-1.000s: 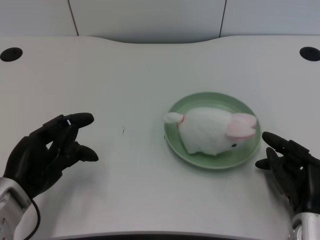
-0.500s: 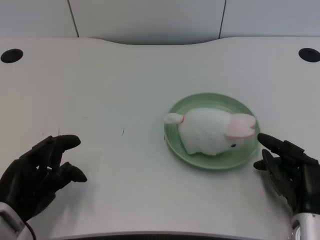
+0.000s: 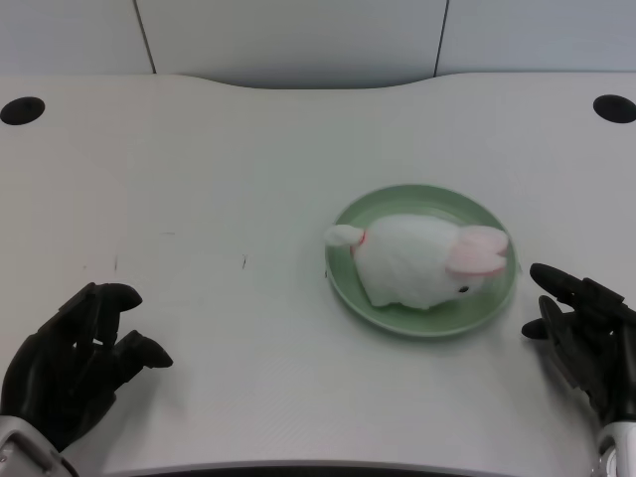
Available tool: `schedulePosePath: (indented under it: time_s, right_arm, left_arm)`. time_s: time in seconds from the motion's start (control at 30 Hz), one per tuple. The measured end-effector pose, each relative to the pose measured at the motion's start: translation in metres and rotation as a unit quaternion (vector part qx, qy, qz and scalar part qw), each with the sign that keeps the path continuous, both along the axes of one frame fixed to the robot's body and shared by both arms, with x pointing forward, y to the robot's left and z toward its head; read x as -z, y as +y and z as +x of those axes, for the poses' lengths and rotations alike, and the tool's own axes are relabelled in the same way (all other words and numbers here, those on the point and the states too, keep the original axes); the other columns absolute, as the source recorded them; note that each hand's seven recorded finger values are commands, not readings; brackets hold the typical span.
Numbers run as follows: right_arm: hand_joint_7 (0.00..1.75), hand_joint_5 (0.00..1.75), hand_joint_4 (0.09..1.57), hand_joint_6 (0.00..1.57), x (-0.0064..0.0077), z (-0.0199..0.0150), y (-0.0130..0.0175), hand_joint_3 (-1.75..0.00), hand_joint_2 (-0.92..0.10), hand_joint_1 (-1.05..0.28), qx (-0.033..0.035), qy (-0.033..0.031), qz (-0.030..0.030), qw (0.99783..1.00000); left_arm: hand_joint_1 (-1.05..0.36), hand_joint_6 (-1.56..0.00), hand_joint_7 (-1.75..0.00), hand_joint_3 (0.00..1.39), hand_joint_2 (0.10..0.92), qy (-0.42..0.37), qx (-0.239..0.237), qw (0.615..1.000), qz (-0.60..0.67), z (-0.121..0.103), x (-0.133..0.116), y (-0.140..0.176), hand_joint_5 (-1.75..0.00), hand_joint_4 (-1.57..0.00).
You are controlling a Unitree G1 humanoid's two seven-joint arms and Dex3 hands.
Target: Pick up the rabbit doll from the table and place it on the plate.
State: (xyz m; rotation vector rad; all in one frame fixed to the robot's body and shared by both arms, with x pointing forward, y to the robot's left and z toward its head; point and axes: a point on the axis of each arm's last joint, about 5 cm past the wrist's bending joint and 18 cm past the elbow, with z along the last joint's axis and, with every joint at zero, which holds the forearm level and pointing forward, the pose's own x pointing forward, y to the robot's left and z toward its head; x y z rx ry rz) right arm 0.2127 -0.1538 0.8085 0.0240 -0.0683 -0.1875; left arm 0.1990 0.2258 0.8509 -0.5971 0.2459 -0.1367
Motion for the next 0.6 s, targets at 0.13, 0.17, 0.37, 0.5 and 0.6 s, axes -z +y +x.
schedulePosePath:
  time_s: [0.13,0.17,0.37,0.5,0.6]
  right_arm:
    - [0.12,1.31,0.68,0.92,-0.0006,0.0016,-0.0019,-0.33,-0.92,-0.36,-0.005,-0.0004,0.0092,0.99995]
    - [0.12,1.3,0.67,0.92,-0.0008,0.0018,-0.0031,-0.33,-0.92,-0.35,-0.0069,-0.0011,0.015,0.99986]
    - [0.13,1.31,0.68,0.92,-0.001,0.0023,-0.0051,-0.32,-0.92,-0.35,-0.0074,-0.0015,0.0218,0.99973]
    - [0.14,1.29,0.69,0.93,-0.0013,0.0022,-0.0041,-0.33,-0.92,-0.34,-0.0032,-0.004,0.0125,0.99991]
    - [0.13,1.22,0.71,0.92,-0.0008,0.0017,-0.0048,-0.33,-0.92,-0.33,0.0027,-0.0011,-0.003,0.99999]
  left_arm:
    - [-0.54,-0.4,-1.67,0.58,0.921,0.004,-0.002,1.0,-0.003,0.0,0.0016,0.0002,-1.75,-0.64]
    - [-0.53,-0.4,-1.66,0.57,0.921,0.004,-0.004,1.0,-0.003,-0.0002,0.0021,0.0004,-1.75,-0.64]
    - [-0.52,-0.36,-1.67,0.58,0.921,0.009,-0.011,1.0,-0.001,-0.0009,0.0021,-0.0009,-1.75,-0.59]
    - [-0.51,-0.31,-1.71,0.61,0.921,0.015,-0.02,1.0,-0.002,-0.0017,0.0012,-0.004,-1.75,-0.58]
    - [-0.52,-0.33,-1.71,0.6,0.921,0.021,-0.02,1.0,0.001,-0.0037,0.0029,-0.0049,-1.75,-0.6]
